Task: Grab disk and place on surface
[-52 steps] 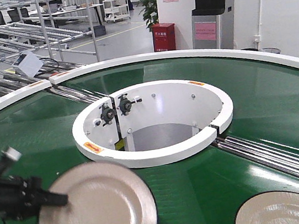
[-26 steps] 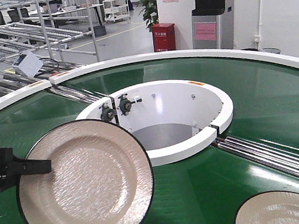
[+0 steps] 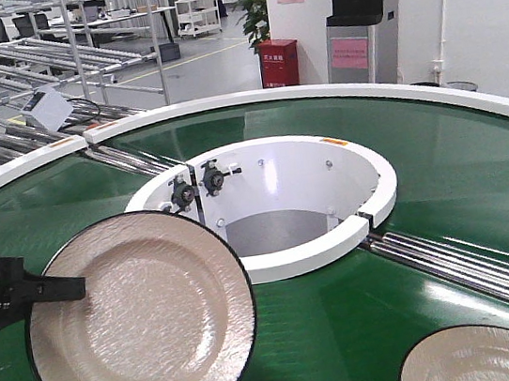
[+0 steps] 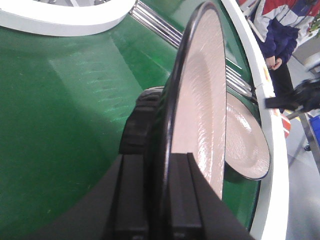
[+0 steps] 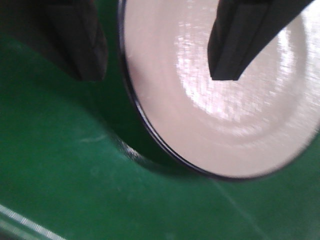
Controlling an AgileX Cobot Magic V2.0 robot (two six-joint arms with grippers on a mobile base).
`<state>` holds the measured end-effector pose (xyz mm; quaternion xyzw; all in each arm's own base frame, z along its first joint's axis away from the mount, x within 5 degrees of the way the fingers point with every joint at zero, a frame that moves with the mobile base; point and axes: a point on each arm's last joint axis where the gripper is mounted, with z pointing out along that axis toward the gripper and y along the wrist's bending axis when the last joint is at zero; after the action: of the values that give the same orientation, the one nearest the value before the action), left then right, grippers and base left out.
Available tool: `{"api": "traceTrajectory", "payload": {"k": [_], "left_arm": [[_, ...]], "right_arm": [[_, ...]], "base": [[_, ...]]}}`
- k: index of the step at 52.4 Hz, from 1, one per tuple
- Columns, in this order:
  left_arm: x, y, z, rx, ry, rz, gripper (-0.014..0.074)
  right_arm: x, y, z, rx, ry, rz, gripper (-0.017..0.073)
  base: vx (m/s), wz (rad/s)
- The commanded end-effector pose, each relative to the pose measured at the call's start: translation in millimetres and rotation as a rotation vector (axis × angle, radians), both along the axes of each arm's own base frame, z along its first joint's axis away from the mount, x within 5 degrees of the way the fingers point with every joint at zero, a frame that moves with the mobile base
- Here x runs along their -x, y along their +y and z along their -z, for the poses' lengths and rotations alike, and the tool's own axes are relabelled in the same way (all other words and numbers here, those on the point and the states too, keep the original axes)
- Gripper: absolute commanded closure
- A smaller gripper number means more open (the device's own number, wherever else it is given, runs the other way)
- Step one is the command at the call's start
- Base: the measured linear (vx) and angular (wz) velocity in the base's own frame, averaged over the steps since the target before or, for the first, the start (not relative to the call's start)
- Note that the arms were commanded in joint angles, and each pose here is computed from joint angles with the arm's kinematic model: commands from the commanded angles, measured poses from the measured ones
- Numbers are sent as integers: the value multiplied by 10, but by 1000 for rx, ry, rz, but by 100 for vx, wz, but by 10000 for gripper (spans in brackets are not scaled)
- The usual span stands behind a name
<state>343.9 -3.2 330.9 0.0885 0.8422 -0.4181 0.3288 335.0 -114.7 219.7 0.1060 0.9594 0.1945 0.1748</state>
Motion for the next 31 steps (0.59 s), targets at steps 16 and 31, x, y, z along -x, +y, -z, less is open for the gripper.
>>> {"api": "traceTrajectory", "payload": {"k": [16, 31], "left_arm": [[61, -25, -309, 66, -94, -39, 603], [58, -23, -310, 67, -95, -43, 603]], "right_arm": [[-127, 15, 236, -86, -10, -90, 78], [-179, 102, 347, -234, -10, -109, 455]], "base": [[0, 0], [0, 0]]}}
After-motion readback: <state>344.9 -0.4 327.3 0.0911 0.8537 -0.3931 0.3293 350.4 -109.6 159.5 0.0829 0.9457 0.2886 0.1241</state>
